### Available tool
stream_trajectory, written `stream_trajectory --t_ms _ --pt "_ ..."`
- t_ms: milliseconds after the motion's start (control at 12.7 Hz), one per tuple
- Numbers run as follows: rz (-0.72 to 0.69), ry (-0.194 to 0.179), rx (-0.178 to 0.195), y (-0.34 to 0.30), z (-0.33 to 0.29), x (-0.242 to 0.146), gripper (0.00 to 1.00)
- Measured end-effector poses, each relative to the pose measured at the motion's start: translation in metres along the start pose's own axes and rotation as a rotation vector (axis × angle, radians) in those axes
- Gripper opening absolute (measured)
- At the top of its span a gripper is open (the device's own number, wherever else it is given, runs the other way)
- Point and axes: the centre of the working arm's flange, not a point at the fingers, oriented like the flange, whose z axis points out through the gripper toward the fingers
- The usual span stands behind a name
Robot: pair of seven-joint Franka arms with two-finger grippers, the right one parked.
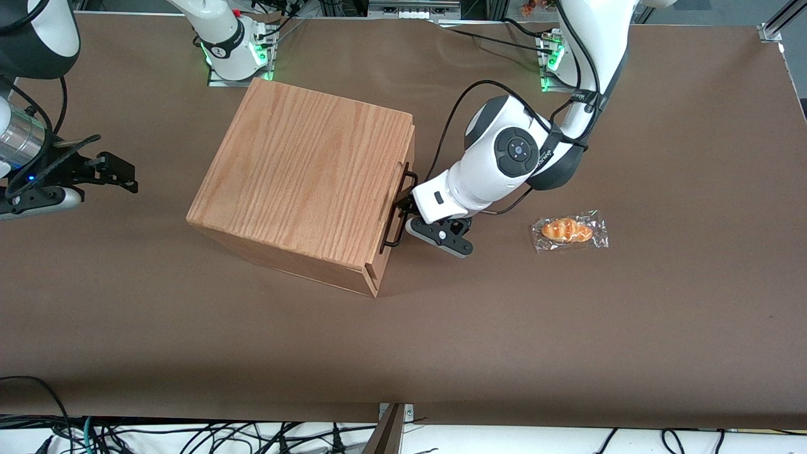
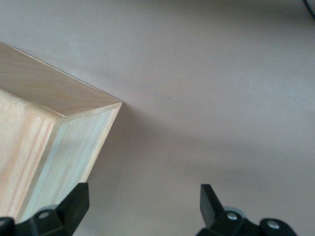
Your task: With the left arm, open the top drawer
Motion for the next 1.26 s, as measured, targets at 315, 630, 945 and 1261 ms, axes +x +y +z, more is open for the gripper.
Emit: stream_trajectory --t_ms 315,630,945,1261 --pt "0.027 0.003 0.037 -0.002 0.000 0.000 1.00" --pt "0.026 -0.005 0.040 -0.003 0.001 -0.001 1.00" --pt "0.041 -0.011 0.042 -0.009 -0.002 0.001 1.00" --pt "0.053 -0.017 0.045 -0.018 -0.006 0.002 1.00"
